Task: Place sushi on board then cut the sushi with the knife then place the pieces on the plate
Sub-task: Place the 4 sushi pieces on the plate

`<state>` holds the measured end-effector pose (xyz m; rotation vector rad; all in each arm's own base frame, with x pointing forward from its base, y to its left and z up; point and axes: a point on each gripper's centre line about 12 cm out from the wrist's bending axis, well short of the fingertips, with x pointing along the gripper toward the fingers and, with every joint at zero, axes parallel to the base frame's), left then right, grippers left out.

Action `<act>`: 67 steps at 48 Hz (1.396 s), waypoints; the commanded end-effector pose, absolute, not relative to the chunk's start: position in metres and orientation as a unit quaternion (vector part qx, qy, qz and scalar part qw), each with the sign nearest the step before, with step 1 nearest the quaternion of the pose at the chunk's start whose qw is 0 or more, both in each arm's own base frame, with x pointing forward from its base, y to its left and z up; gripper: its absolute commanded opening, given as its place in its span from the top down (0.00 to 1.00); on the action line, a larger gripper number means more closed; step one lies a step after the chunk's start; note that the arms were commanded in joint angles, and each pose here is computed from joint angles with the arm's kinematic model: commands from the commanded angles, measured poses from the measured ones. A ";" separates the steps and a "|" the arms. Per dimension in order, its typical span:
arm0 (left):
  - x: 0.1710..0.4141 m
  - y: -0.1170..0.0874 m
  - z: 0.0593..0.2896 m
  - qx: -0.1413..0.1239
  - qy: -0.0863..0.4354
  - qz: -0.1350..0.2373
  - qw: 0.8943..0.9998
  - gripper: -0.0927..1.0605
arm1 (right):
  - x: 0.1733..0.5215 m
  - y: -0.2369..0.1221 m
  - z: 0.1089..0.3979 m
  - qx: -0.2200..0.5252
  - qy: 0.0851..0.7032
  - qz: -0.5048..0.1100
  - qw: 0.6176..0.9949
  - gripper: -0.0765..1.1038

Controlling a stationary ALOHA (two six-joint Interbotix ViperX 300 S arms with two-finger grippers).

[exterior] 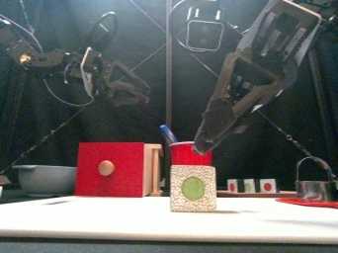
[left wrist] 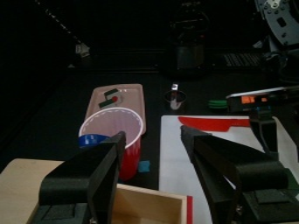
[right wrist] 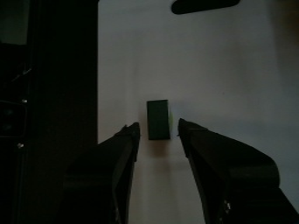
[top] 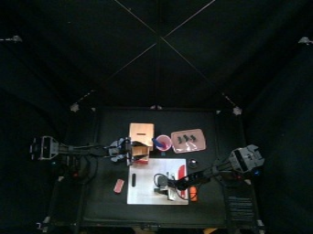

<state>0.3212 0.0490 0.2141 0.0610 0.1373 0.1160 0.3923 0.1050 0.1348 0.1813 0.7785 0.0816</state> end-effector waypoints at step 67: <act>0.321 0.051 0.216 0.030 0.065 0.061 0.996 0.15 | 0.216 -0.095 0.180 0.139 0.368 -0.432 0.812 0.46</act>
